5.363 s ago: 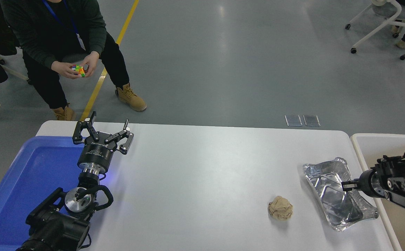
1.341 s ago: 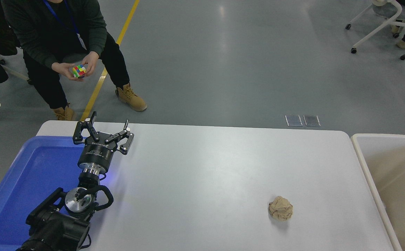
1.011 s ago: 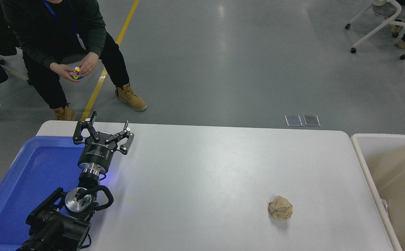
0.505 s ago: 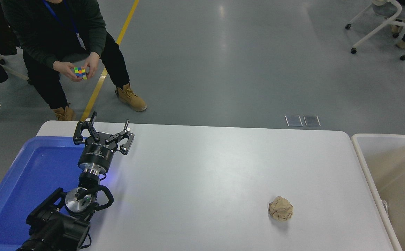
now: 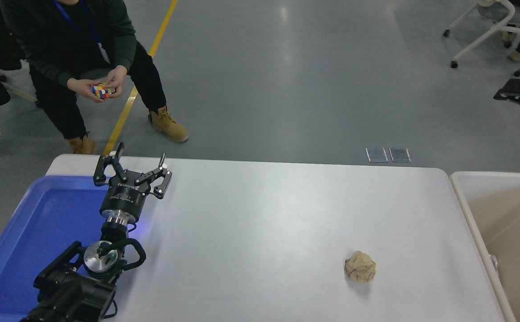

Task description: Pick up foil plate and place in dustbin

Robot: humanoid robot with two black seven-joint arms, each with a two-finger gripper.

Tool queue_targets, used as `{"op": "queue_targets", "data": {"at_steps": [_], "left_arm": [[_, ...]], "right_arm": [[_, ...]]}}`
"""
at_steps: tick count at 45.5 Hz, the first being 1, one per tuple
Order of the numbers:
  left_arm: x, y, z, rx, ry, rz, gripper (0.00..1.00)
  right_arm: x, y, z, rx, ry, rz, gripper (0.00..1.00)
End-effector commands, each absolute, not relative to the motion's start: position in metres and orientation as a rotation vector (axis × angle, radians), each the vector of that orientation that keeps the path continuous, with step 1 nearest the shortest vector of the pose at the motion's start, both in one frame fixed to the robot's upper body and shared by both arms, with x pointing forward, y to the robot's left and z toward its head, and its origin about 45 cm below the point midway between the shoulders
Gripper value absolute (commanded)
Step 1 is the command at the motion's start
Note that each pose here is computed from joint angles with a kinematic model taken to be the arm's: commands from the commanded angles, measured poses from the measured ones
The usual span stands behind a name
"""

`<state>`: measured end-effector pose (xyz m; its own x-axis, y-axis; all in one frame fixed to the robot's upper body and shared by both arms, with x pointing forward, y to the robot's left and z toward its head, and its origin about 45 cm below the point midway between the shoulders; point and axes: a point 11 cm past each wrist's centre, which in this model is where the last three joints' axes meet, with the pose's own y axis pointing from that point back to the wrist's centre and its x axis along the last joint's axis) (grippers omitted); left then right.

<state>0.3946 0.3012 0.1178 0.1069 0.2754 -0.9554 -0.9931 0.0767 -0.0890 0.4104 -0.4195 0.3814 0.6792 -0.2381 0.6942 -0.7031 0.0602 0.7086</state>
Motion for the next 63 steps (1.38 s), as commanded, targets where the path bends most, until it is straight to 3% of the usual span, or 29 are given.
{"op": "queue_targets", "data": {"at_steps": [1, 9, 24, 41, 63], "left_arm": [[0.3946, 0.3012, 0.1177, -1.001, 0.96, 1.212, 0.99], [0.3946, 0.3014, 0.1178, -1.002, 0.96, 1.213, 0.99], [0.3941, 0.3015, 0.1171, -1.002, 0.961, 1.214, 0.99], [0.3941, 0.3015, 0.1171, -1.002, 0.961, 1.214, 0.99], [0.3946, 0.3013, 0.1177, -1.001, 0.96, 1.212, 0.99]], "right_arm": [[0.399, -0.357, 0.431, 1.415, -0.529, 0.51, 1.0], [0.375, -0.303, 0.425, 1.424, -0.267, 0.471, 1.0], [0.319, -0.236, 0.4, 1.618, 0.012, 0.209, 1.0], [0.321, -0.194, 0.408, 1.632, -0.011, 0.209, 1.0], [0.328, -0.204, 0.411, 1.599, -0.052, 0.197, 1.0]]}}
